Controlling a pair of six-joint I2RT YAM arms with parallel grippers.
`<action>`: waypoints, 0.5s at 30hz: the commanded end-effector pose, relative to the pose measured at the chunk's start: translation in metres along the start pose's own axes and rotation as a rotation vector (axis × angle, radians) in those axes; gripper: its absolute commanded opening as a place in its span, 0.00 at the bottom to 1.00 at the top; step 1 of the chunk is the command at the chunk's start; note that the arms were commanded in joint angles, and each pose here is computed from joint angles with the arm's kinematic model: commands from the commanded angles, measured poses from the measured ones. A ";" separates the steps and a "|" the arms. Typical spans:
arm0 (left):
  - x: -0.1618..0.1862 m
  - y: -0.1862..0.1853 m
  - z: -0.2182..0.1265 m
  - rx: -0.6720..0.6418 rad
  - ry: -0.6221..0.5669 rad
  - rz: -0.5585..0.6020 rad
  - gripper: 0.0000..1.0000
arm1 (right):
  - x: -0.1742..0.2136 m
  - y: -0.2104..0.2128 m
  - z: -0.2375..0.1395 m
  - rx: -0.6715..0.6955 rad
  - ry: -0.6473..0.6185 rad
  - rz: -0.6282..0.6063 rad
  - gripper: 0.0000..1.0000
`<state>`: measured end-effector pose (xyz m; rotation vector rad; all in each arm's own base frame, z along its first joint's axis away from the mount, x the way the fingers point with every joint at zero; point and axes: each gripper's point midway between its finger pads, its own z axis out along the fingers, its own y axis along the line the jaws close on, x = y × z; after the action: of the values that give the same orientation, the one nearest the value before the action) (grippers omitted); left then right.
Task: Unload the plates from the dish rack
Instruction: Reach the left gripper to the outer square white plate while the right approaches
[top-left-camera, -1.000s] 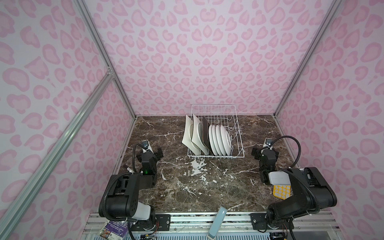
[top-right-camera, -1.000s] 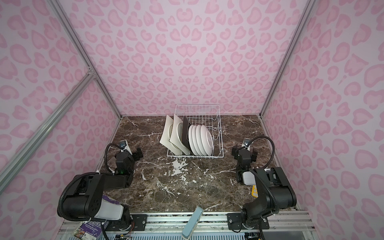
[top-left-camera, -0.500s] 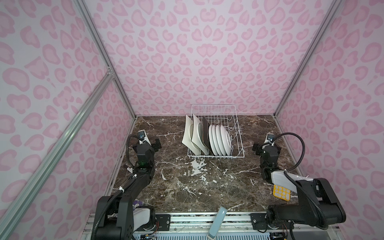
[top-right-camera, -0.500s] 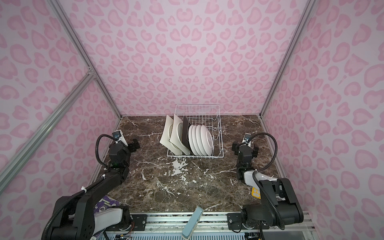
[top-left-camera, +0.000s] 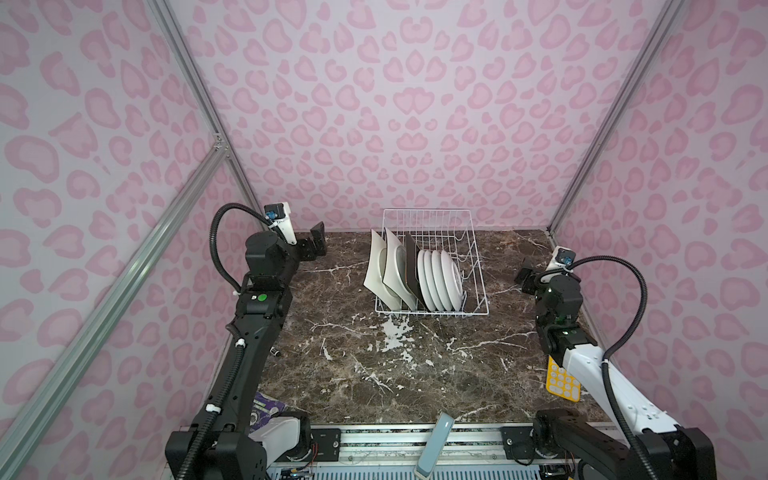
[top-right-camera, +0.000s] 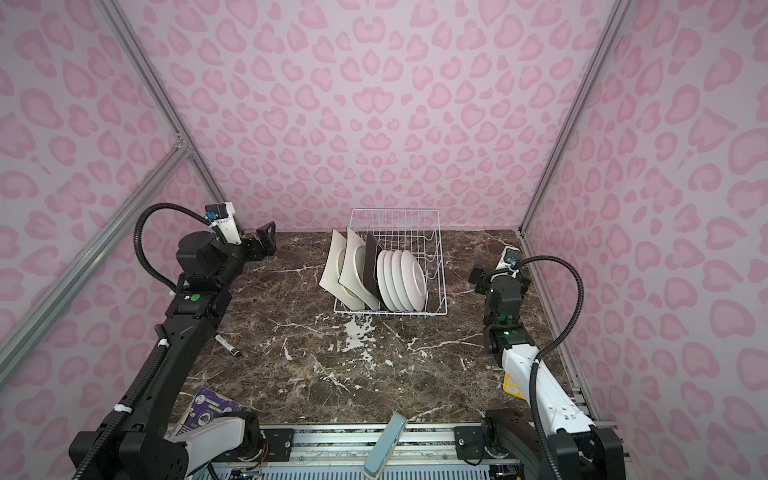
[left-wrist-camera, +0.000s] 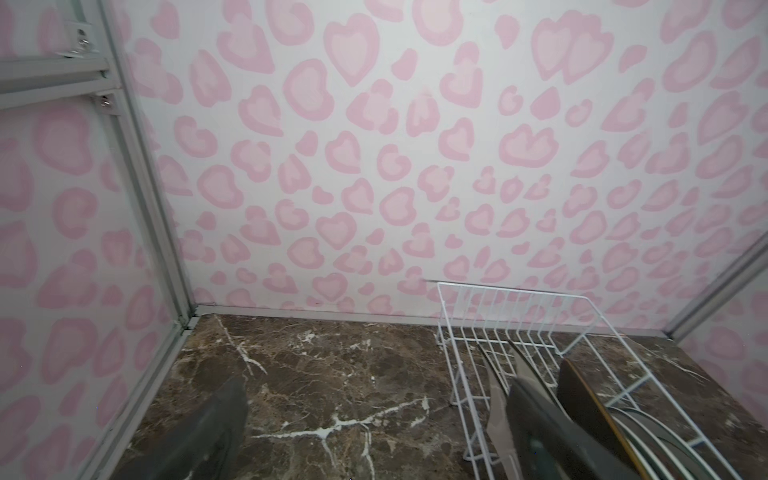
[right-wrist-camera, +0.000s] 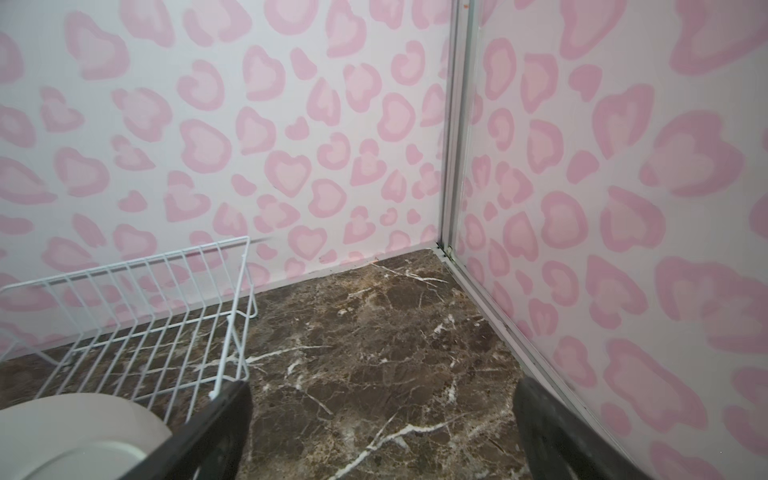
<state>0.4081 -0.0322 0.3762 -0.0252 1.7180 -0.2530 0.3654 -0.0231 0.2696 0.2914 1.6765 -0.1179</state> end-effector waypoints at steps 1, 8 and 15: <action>0.028 -0.026 -0.003 0.147 0.180 -0.076 0.98 | 0.012 0.020 -0.016 -0.143 0.096 -0.011 1.00; 0.042 -0.044 -0.006 0.229 0.292 -0.163 0.95 | -0.013 0.046 -0.052 -0.331 0.122 0.003 0.99; 0.049 -0.061 -0.008 0.262 0.363 -0.180 0.93 | -0.034 0.074 -0.068 -0.502 0.133 0.003 1.00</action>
<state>0.3898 -0.0896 0.3409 0.0552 1.9989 -0.6018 0.3265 0.0422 0.3217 -0.0019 1.7327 0.2323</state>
